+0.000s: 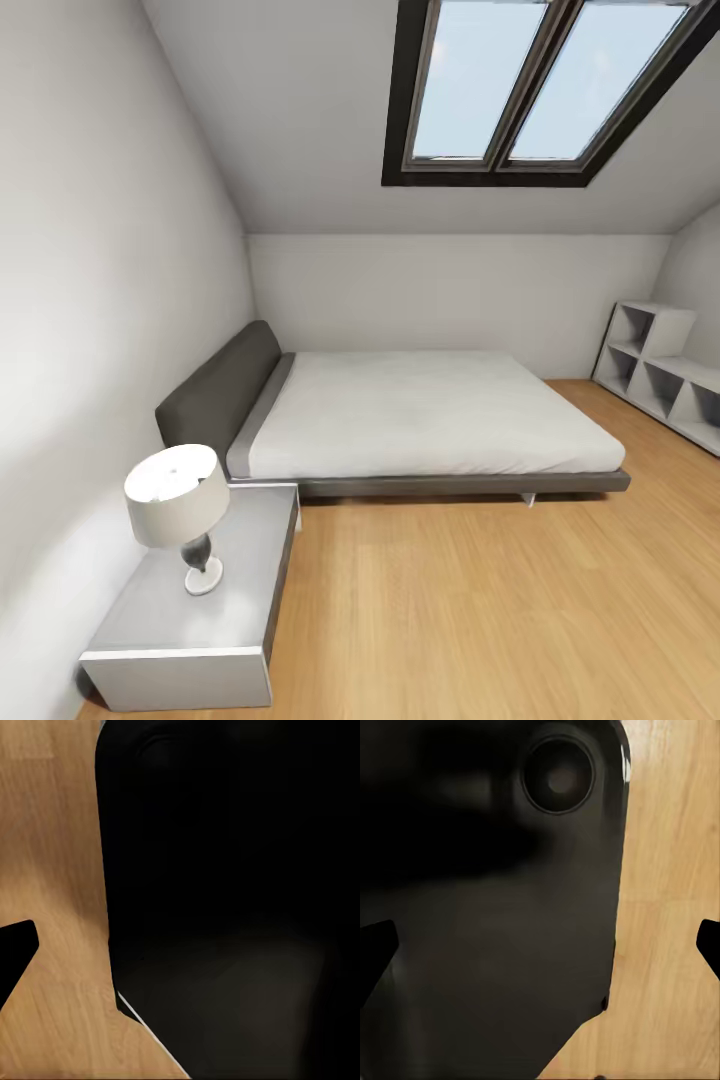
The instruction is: Attach the digital camera to the camera tripod in the bedroom.
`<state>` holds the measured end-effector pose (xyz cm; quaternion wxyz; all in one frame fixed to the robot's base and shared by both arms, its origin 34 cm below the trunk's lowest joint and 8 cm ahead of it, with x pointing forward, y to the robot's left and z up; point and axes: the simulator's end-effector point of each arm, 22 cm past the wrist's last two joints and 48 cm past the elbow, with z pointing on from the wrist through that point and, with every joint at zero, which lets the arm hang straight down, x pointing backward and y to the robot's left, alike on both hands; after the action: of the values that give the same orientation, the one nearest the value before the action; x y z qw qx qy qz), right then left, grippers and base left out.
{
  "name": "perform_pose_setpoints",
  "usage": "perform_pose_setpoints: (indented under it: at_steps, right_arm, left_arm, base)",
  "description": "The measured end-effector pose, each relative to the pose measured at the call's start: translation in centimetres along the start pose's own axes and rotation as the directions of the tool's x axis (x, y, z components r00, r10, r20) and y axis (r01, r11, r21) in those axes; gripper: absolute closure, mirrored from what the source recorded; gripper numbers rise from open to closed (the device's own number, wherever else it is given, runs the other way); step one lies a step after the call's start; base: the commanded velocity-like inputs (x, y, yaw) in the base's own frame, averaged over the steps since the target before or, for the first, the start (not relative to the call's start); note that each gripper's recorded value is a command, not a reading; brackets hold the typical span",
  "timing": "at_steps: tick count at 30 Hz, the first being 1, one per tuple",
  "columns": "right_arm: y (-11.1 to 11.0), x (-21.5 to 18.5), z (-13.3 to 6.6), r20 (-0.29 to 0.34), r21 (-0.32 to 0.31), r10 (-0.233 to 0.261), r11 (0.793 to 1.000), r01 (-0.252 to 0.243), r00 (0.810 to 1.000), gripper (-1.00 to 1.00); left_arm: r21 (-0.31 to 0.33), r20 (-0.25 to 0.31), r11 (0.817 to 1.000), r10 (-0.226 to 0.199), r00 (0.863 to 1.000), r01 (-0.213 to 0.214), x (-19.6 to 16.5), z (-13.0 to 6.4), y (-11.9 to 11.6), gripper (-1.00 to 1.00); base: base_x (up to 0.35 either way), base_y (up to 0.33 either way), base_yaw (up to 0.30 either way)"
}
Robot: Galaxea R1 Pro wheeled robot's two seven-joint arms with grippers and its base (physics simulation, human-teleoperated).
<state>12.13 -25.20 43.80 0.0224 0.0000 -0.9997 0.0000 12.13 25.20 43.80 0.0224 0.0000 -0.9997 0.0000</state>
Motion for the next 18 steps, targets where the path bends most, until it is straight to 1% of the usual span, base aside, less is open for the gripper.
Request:
perform_pose_setpoints:
  at_steps: [1,6,8,9,13,18]
  right_arm:
    - [-0.6,-0.5,0.0,0.012,0.011,-0.010,1.000,0.010,1.000,-1.00]
    - [-2.9,-1.5,-0.1,0.045,0.049,-0.042,0.998,0.040,0.998,-1.00]
    - [-2.0,-1.4,-0.1,0.041,0.035,-0.048,0.998,0.046,0.998,-1.00]
    - [-1.9,-1.3,0.0,0.036,0.033,-0.046,0.998,0.044,0.998,-1.00]
    - [-2.9,-1.0,-0.1,0.022,0.043,-0.059,0.997,0.058,0.998,-1.00]
    - [-3.4,-1.0,-0.1,0.018,0.049,-0.078,0.996,0.077,0.997,-1.00]
  left_arm:
    - [-0.006,0.005,1.000,-0.010,1.000,0.010,0.1,0.0,0.4,-1.00]
    - [-0.002,0.039,0.999,-0.039,0.998,0.039,-1.4,0.0,0.3,-1.00]
    - [0.004,0.051,0.999,-0.051,0.997,0.050,-1.9,0.0,-0.1,-1.00]
    - [0.007,0.056,0.998,-0.057,0.997,0.057,-2.1,-0.1,-0.3,-1.00]
    - [0.010,0.081,0.999,-0.040,0.996,0.039,-2.8,-0.1,-0.5,-1.00]
    - [0.011,0.102,1.000,-0.016,0.995,0.015,-3.3,-0.1,-0.7,-1.00]
  base:
    - [0.000,0.000,0.000]
    - [0.000,0.000,0.000]
    - [0.000,0.000,0.000]
    - [0.000,0.000,0.000]
    - [0.000,0.000,0.000]
    - [0.000,0.000,0.000]
